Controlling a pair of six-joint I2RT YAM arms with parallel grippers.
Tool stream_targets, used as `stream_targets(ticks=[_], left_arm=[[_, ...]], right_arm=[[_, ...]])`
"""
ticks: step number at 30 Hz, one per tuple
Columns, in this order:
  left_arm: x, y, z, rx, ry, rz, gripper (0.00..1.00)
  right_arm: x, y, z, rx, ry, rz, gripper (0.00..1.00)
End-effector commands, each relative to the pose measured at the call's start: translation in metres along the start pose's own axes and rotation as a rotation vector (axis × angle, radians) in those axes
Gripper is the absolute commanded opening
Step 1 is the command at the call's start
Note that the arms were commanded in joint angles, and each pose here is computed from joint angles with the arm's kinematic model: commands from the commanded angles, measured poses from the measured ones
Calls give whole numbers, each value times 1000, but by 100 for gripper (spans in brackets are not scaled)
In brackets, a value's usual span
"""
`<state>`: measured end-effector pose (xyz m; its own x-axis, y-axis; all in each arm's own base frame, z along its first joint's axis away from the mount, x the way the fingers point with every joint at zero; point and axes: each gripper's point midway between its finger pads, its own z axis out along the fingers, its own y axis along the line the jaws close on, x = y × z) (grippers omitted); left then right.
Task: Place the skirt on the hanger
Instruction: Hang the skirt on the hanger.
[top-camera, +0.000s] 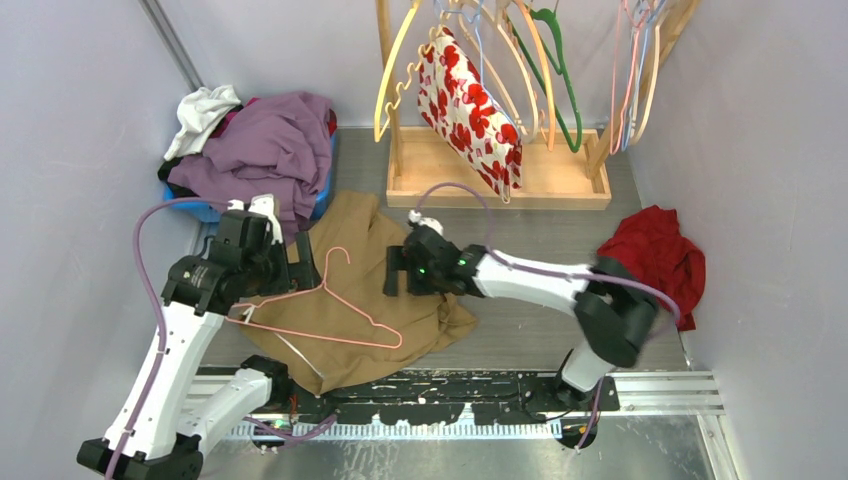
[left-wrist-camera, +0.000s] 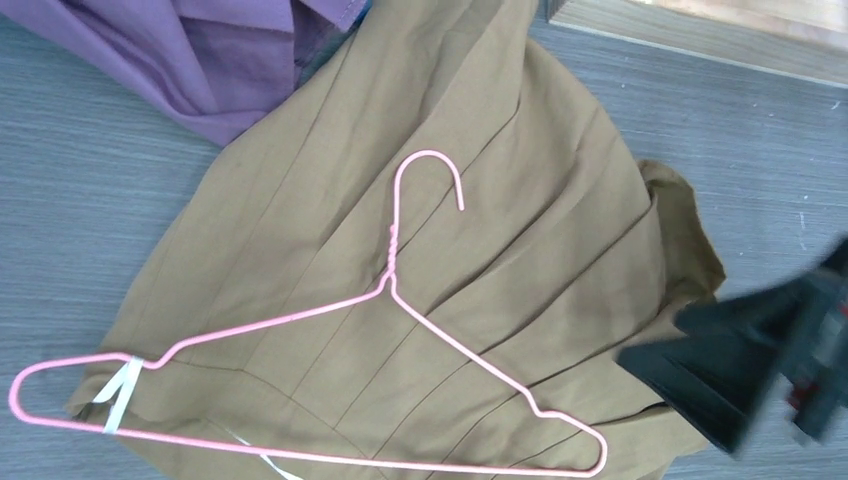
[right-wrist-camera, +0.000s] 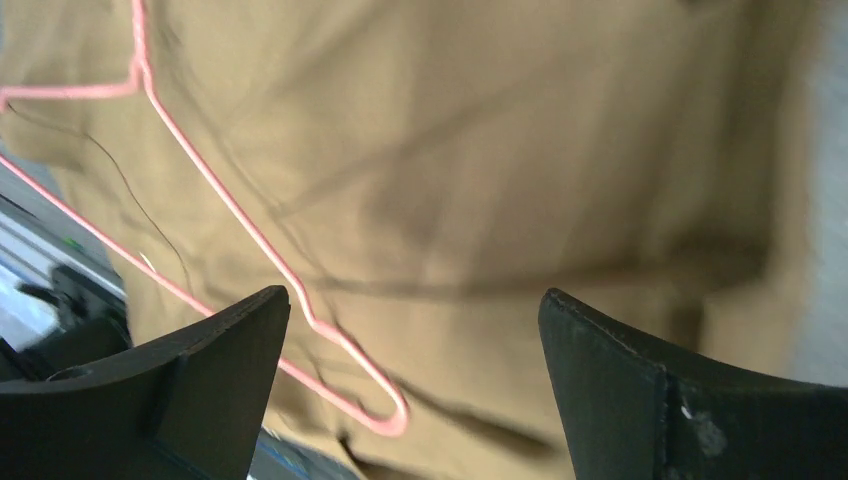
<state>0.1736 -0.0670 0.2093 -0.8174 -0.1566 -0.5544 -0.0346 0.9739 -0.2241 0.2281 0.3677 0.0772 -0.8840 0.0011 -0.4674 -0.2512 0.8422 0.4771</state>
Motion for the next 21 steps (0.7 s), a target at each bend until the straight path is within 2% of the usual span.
stream_targets(ticks=[1,5,8,13,17,19,21], left_arm=[[-15,-15,2,70,-49,-1,99],[-14,-17,6,82,-46,0,99],[-14,-22,9,113,-46,-7,99],[-13,-29,17,154,-47,-11,99],[-16,-40,25,207,-55,-16,99],[-18,-43,26,222,-54,-16,99],[-20,-45,27,231,-55,-15,99]], right_arm=[[21,-36,-63,142,-74,-61,100],[60,-47,-85,141,-85,-6,100],[77,-55,-85,133,-103,60,99],[76,-63,-62,159,-161,131,98],[73,-65,-37,198,-164,158,90],[68,-74,-29,200,-165,202,71],[57,-86,-27,179,-182,276,39]])
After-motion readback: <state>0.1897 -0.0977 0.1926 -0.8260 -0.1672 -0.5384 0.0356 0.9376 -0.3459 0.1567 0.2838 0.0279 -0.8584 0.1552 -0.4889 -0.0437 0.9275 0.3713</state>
